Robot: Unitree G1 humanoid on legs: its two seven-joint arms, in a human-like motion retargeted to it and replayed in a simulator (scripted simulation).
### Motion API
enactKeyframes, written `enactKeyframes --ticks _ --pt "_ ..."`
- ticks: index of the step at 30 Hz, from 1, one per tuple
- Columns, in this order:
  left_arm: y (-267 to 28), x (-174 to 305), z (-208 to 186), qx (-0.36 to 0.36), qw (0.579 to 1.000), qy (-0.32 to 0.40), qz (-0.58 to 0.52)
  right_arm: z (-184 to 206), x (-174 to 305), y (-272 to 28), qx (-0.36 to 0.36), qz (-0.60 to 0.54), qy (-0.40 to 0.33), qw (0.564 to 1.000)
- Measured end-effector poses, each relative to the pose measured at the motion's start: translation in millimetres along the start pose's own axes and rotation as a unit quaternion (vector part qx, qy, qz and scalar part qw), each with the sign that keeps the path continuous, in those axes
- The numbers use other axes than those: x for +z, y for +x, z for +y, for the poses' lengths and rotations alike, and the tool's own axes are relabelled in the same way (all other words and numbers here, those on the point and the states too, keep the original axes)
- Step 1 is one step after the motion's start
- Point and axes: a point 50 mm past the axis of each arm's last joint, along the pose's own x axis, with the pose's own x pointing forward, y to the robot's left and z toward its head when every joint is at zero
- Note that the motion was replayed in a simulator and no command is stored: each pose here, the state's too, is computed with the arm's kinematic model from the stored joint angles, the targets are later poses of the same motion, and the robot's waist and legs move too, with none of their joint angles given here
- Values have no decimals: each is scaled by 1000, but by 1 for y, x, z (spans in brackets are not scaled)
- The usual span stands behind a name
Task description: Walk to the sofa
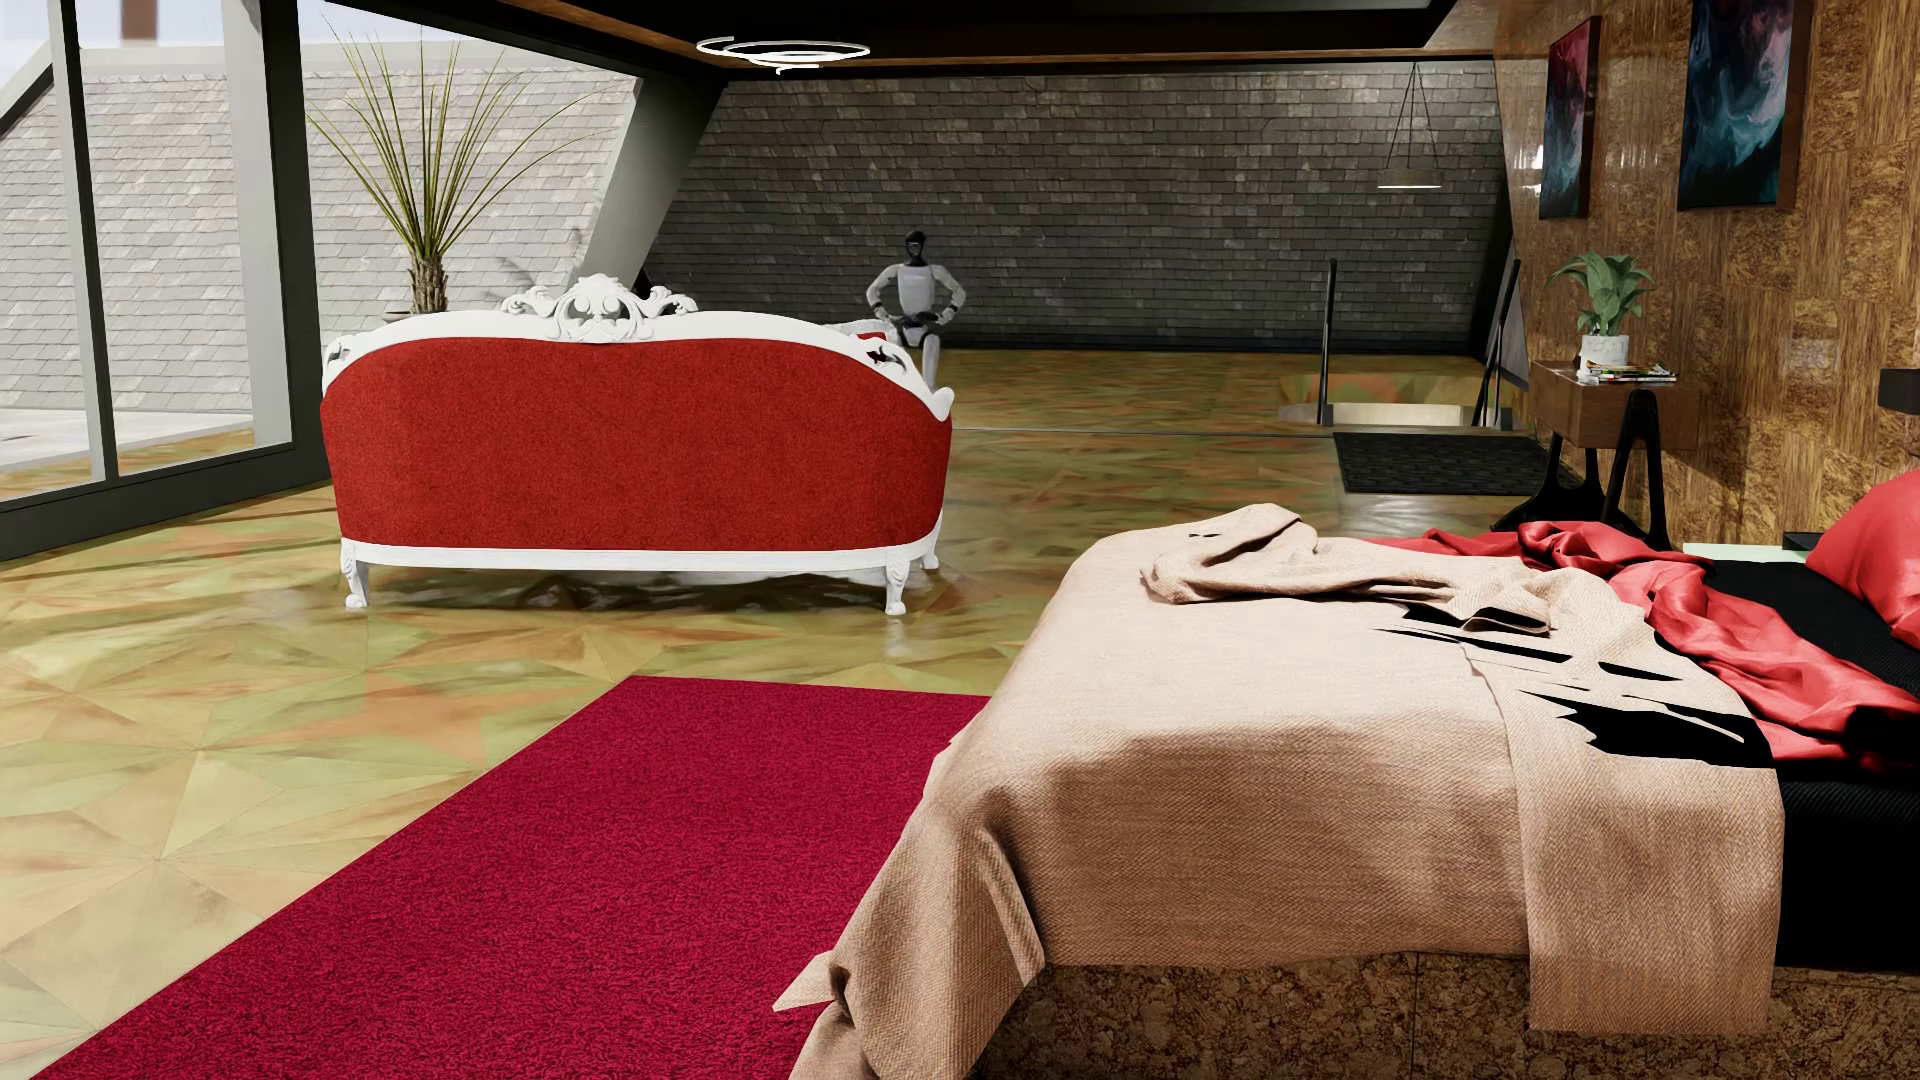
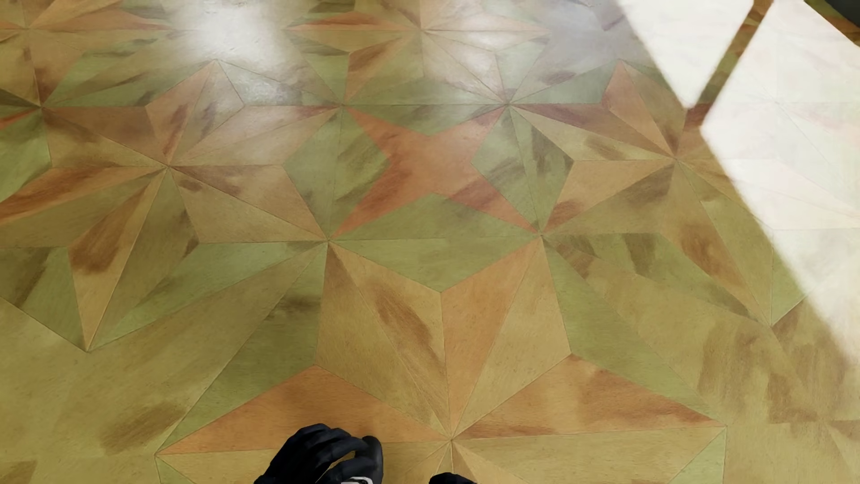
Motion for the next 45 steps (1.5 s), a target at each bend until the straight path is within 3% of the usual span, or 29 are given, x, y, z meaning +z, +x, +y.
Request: enactKeyframes --ticks 2,7,12,16,23,26,30,33,35,45 --pt "11 5 3 20 999 -13 -23 0 -1 -3 4 20 -7 1000" --pt "5 4 -3 3 1000 -15 -10 0 -2 -14 36 40 21 998" --pt "12 12 -6 28 999 -46 1 -10 -9 -17 20 28 -27 999" --pt "-2 14 -12 -3 999 -46 14 -10 -11 -20 26 40 -40 998" --pt "0 10 -12 -7 998 -59 16 -14 -14 -8 -1 53 -52 997" --pt "3 5 -14 -2 999 -45 23 -23 -14 2 -69 16 -70 995" --pt "-14 -2 -12 -51 998 -33 13 -16 -13 6 -36 32 -55 997" --pt "-15 -7 -6 -73 997 -12 -23 -12 -7 10 -59 34 -17 998" --pt "-8 -6 -3 -56 998 -11 -25 -12 -6 12 -77 23 -11 997" --pt "7 0 2 15 1000 13 -11 6 -3 1 -29 36 16 999"
